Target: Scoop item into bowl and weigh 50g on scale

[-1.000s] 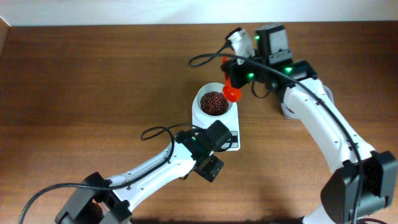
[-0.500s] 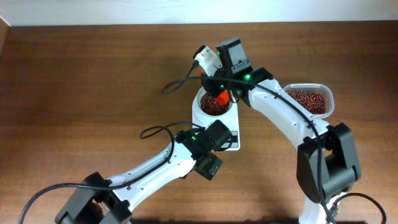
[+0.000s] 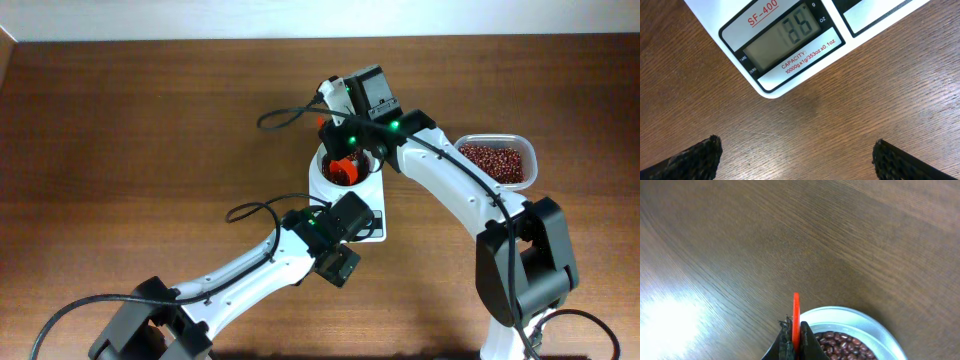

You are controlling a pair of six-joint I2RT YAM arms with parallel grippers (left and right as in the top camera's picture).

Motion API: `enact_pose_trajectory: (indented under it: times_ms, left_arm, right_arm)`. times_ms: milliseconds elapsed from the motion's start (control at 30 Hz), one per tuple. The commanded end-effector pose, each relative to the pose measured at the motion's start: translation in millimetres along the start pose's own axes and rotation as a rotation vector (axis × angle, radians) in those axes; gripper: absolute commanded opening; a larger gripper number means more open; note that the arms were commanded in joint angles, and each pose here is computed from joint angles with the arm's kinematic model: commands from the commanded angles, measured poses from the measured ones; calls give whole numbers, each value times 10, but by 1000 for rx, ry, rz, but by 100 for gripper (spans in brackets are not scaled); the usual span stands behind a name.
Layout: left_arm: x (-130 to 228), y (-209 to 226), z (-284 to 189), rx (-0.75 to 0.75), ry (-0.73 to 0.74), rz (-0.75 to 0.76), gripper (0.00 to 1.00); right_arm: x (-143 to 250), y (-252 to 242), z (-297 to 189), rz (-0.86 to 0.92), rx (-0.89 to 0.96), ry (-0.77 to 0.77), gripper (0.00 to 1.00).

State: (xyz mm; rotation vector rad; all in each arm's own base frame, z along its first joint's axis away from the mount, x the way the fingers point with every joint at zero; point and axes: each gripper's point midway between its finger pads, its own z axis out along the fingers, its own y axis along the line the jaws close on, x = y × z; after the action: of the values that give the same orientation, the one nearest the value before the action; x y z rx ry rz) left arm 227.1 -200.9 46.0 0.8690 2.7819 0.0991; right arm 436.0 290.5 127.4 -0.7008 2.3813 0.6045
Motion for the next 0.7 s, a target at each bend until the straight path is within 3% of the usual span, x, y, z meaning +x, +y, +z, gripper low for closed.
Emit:
enact_pose_trajectory:
  times_ms: [0,67,400,633,667]
  left_arm:
    - [-62,9,-52,-6,-25,13,99]
    - [-62,9,-52,-6,-25,13,99]
    - [-64,9,-52,-6,-26,13,99]
    - [-181,-14,-58,4,-73,4,99]
    - [-189,-16,-59,4,-76,4,99]
  right_arm:
    - [-75,-60,-11,178,-29,-19,4]
    - [-233,-63,-130,200,-175,-75,4]
    - [-384,-704,-888,382,-504,-192,4]
    - [-541,-762,-967,380,-468,-225,4]
    - [-566,-810,-945,408,-390,-203,4]
